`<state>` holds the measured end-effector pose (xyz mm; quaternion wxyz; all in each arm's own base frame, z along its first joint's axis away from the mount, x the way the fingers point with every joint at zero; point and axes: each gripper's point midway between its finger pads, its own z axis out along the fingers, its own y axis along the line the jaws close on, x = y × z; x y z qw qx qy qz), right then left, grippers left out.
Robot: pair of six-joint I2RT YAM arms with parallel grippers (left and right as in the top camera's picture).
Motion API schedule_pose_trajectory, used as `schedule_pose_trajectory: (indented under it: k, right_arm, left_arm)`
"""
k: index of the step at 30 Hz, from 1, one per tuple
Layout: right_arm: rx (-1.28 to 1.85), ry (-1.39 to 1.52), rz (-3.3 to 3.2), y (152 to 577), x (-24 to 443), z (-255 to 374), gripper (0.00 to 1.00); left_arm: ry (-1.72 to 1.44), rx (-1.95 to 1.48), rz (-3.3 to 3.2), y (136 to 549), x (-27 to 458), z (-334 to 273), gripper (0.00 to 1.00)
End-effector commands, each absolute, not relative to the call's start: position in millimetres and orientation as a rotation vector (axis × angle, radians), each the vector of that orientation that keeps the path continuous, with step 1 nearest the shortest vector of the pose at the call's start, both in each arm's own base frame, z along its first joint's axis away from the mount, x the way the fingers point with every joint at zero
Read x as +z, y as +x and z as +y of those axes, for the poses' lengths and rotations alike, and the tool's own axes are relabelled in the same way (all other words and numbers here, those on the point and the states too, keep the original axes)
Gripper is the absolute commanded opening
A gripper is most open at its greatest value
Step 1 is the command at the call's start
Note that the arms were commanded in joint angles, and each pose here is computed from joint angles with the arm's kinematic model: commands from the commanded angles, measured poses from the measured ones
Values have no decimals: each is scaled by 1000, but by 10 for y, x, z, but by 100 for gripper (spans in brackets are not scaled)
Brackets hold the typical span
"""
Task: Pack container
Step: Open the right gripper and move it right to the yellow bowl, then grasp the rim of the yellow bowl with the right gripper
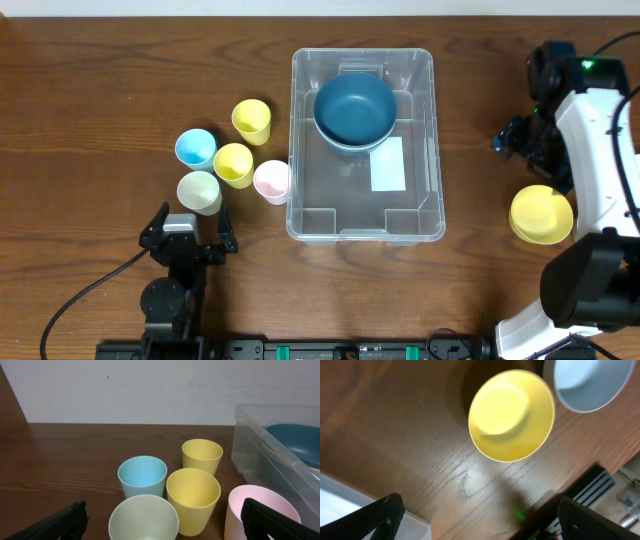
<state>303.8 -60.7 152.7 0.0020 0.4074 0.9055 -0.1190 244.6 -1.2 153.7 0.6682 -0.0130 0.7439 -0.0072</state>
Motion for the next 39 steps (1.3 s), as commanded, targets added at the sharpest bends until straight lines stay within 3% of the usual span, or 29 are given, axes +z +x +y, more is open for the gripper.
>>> schedule_pose_trajectory:
  k: [1, 13, 32, 34, 39]
  right_arm:
    - [-383, 1339, 2845, 2941, 1359, -601, 99]
    - [-274, 1350, 2841, 2915, 593, -716, 99]
    - [-125, 1214, 2786, 3015, 30, -806, 99]
    - [-126, 1213, 2784, 3002, -4, -805, 96]
    - [-120, 1209, 2769, 3030, -17, -813, 73]
  left_arm:
    - [-20, 0, 1731, 2441, 1354, -3, 98]
    - [-20, 0, 1731, 2441, 1354, -3, 98]
    - [-20, 0, 1731, 2441, 1354, -3, 98]
    - [-20, 0, 1731, 2441, 1354, -3, 98]
    - [-20, 0, 1731, 2441, 1354, -3, 98]
